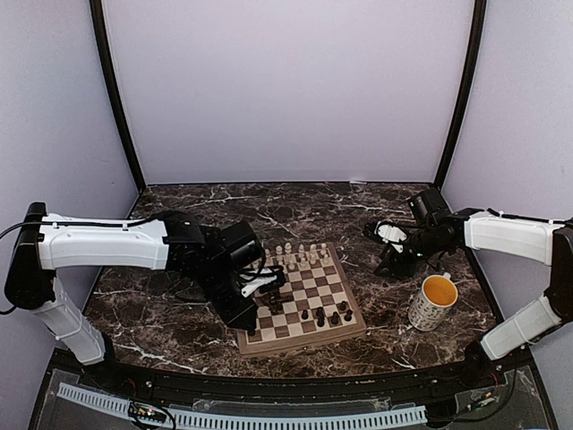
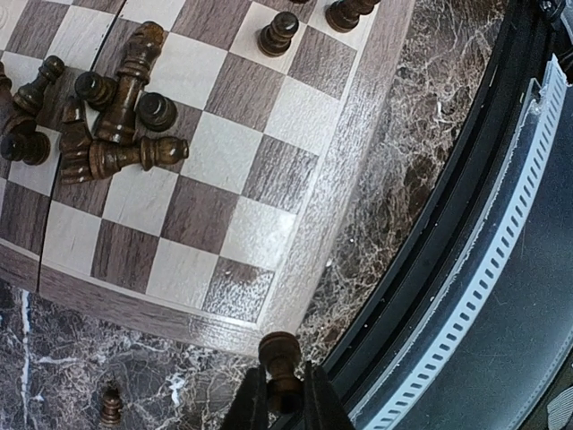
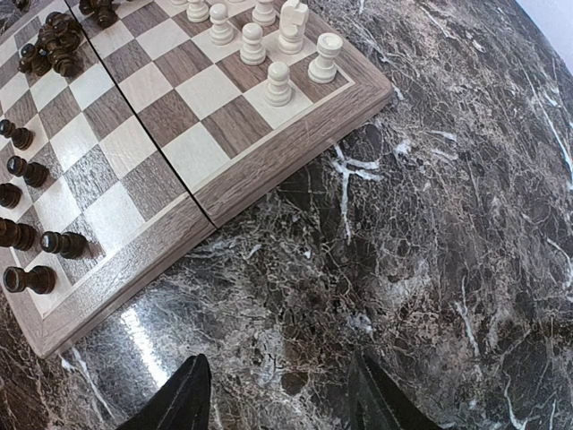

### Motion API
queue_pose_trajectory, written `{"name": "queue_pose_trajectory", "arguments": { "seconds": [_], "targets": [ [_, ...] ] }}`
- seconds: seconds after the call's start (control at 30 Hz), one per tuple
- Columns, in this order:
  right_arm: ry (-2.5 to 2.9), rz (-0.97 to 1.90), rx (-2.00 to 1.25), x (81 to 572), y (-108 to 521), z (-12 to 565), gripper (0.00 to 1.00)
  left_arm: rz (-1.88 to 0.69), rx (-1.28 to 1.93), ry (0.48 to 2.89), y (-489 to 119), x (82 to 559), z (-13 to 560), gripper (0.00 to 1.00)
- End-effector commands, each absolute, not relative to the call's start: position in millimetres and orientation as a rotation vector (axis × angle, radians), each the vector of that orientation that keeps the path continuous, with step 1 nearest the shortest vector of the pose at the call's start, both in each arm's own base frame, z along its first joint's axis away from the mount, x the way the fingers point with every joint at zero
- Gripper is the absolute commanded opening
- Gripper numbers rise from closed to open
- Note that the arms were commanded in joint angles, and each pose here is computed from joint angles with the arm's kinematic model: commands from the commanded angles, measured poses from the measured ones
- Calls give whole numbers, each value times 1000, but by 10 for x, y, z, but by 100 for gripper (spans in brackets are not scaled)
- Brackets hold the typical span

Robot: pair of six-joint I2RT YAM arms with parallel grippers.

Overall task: Set up the chess pieces on the board
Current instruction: Place the rook at h8.

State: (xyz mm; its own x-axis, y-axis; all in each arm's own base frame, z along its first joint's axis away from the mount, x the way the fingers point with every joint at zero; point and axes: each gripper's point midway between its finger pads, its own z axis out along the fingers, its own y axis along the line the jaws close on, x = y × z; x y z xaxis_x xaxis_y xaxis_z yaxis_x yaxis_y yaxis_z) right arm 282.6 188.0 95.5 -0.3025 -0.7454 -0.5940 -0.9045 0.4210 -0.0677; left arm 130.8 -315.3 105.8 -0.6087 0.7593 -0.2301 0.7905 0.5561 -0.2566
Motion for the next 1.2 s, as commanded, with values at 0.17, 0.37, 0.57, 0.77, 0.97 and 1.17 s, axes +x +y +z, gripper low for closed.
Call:
{"name": "queue_pose_trajectory", "arguments": {
  "seconds": [0.17,0.37,0.57,0.77,0.97,1.17],
  "targets": [
    [2103,384,-1394,2840,1906,1017,54,-462,1343,2701,-3180,1289,825,9],
    [2107,384,-1394,2837,1901,1005,54,-408,1351,2709,-3183,1336,717,9],
    [2106,382,-1394,2839,1901,1007,54,-331,1341,2715,-3143,1403,648,9],
    [2111,385,-1395,2836,1900,992,54,-307,1338,2719,-3129,1421,605,12],
    [2112,385,-1396,2837,1902,990,54,-316,1335,2718,-3131,1414,607,22],
    [2112,385,-1396,2838,1903,990,54,-387,1327,2681,-3206,1409,752,30]
  ]
}}
